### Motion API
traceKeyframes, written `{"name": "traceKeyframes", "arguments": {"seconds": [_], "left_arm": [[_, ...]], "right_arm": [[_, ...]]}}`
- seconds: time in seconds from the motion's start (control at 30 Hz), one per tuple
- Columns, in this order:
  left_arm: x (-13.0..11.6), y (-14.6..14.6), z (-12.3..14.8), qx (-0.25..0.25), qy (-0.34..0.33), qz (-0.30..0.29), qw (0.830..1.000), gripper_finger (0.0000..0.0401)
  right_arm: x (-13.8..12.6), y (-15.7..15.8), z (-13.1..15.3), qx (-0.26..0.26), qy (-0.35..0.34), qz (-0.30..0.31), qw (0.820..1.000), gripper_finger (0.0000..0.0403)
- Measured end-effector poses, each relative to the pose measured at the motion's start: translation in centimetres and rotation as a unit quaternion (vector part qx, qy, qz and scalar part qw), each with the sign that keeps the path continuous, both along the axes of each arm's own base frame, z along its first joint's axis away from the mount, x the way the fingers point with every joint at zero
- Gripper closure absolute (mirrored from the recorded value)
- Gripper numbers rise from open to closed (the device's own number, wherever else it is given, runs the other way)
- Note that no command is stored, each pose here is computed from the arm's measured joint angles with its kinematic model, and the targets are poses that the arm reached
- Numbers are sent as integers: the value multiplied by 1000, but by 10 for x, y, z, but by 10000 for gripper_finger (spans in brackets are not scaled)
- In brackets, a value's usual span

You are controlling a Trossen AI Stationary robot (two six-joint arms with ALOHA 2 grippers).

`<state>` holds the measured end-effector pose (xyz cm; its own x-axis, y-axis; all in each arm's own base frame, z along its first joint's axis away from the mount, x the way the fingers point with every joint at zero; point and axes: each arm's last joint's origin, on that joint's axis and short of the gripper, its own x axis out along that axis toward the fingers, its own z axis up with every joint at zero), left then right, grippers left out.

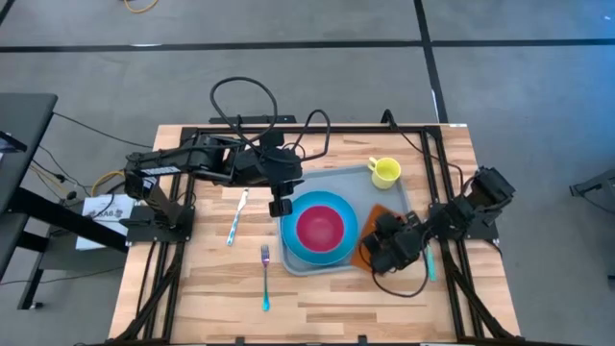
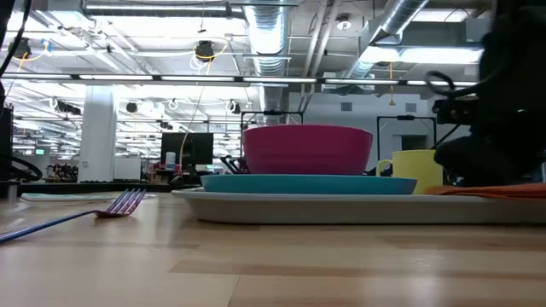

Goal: Set up tray
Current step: Put the brown napkin on the serving tray to the right of the blue plate

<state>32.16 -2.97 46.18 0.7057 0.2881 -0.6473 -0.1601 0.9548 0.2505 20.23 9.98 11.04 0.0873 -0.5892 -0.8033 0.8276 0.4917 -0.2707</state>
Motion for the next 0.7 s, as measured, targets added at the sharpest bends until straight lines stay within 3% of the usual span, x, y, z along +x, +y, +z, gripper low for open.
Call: {"name": "traceKeyframes", "arguments": {"seconds": [0.37,0.7], "left_arm": [[0,0,0,-1,2,-3,1000,276],[0,0,-1,0,4,-3,1000,276]], "right_arm": [[15,-34,0,-22,58,17,998,280],[30,-63,-1,-41,134,111,984,280]]}}
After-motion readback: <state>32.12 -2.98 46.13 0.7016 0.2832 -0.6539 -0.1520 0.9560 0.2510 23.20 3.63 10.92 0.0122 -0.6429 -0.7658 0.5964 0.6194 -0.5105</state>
